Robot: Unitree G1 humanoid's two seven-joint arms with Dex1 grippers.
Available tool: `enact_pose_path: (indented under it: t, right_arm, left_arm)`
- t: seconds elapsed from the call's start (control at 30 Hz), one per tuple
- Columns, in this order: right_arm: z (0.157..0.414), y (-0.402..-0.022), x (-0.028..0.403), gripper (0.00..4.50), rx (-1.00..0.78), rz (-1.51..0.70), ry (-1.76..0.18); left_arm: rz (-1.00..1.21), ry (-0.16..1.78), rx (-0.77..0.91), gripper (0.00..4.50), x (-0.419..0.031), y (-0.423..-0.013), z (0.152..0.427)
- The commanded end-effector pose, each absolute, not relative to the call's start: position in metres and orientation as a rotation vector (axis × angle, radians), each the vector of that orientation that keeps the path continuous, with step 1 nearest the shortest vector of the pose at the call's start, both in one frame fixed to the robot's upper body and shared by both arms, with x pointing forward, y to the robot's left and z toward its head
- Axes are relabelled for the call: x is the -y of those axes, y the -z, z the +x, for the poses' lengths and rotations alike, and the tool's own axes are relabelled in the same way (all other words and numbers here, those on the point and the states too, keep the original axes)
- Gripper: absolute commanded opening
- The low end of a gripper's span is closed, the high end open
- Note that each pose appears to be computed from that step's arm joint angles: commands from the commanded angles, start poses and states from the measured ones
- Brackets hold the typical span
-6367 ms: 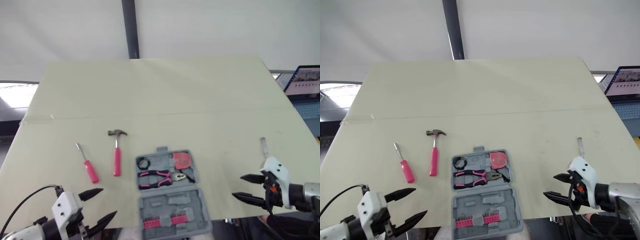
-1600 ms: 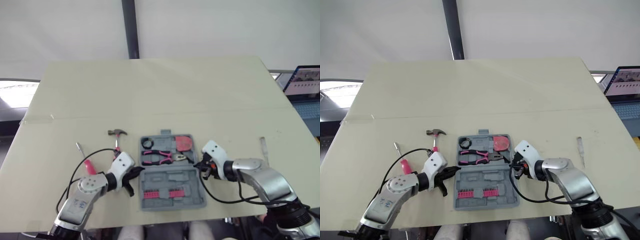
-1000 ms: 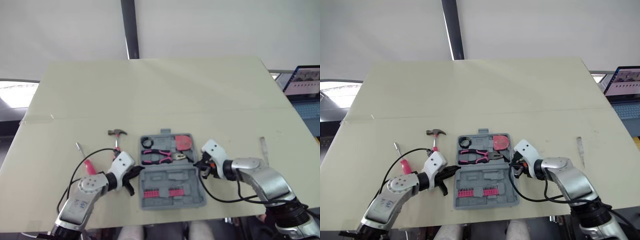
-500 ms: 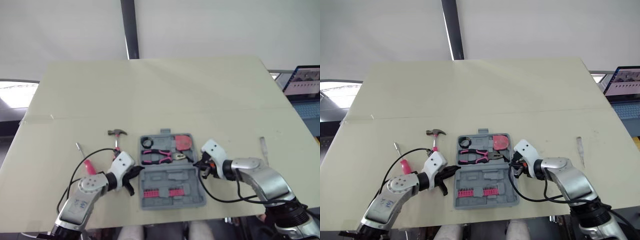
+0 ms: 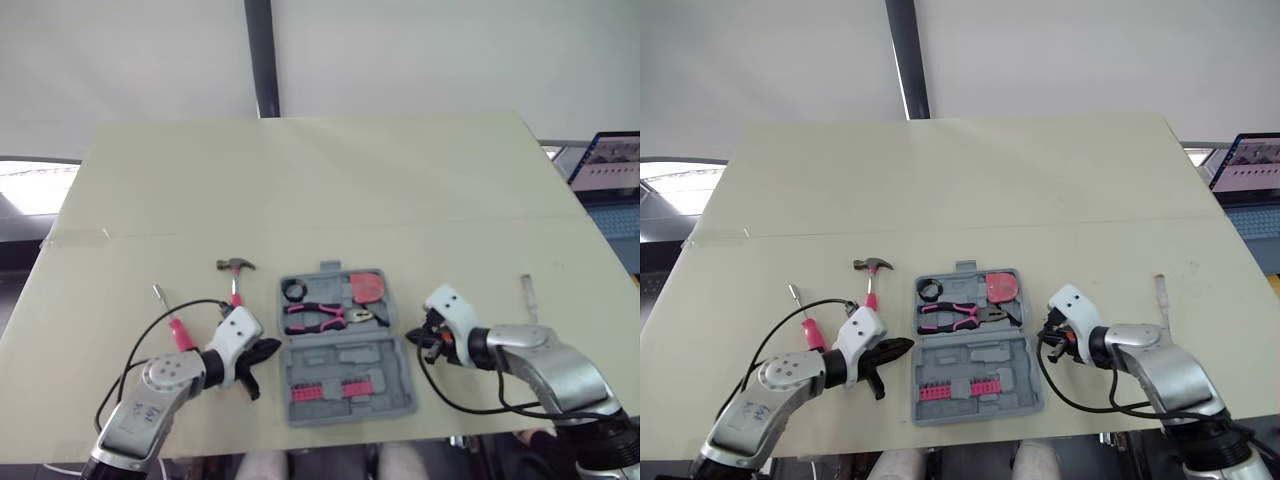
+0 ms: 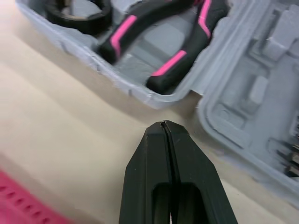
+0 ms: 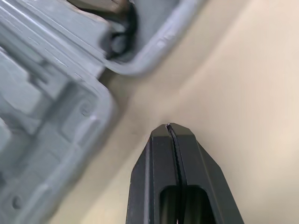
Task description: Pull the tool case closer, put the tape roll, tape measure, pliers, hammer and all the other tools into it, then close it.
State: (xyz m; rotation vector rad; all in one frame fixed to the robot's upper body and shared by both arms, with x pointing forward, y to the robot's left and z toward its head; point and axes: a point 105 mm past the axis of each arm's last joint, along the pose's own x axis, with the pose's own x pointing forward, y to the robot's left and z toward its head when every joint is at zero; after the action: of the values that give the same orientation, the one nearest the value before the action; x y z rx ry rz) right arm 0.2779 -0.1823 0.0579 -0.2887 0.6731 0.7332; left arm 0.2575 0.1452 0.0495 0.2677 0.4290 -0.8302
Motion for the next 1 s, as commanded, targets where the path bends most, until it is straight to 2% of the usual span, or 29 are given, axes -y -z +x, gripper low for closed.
enact_pose_path:
  t: [0.03, 0.23, 0.4, 0.5, 0.63, 0.73, 0.77, 0.83, 1.0]
  right_arm:
    - [0.280, -0.071, 0.187, 0.00, -0.624, -0.279, -0.728]
    - [0.268, -0.090, 0.199, 0.00, -0.570, -0.214, -0.730]
    - [0.239, -0.106, 0.198, 0.00, -0.491, -0.240, -0.801]
    - [0.234, -0.112, 0.201, 0.00, -0.426, -0.261, -0.819]
    - [0.232, -0.110, 0.202, 0.00, -0.432, -0.243, -0.849]
    - [0.218, -0.108, 0.205, 0.00, -0.475, -0.221, -0.910]
    - [0.213, -0.107, 0.208, 0.25, -0.497, -0.214, -0.923]
    - [0.208, -0.108, 0.213, 0.83, -0.520, -0.201, -0.924]
    - [0.188, -0.103, 0.229, 3.30, -0.579, -0.209, -0.948]
  left_arm:
    - [0.303, 0.826, -0.361, 0.03, -0.149, -0.069, 0.265]
    - [0.260, 0.824, -0.269, 0.03, -0.160, -0.101, 0.270]
    - [0.140, 0.887, -0.208, 0.03, -0.167, -0.132, 0.232]
    - [0.145, 0.853, -0.273, 0.87, -0.179, -0.125, 0.209]
    - [0.089, 0.806, -0.306, 2.88, -0.189, -0.115, 0.188]
    - [0.086, 0.785, -0.302, 4.23, -0.196, -0.113, 0.171]
    - [0.088, 0.780, -0.301, 4.45, -0.198, -0.113, 0.165]
    - [0.081, 0.757, -0.291, 4.50, -0.202, -0.114, 0.156]
    - [0.107, 0.649, -0.317, 4.50, -0.224, -0.101, 0.124]
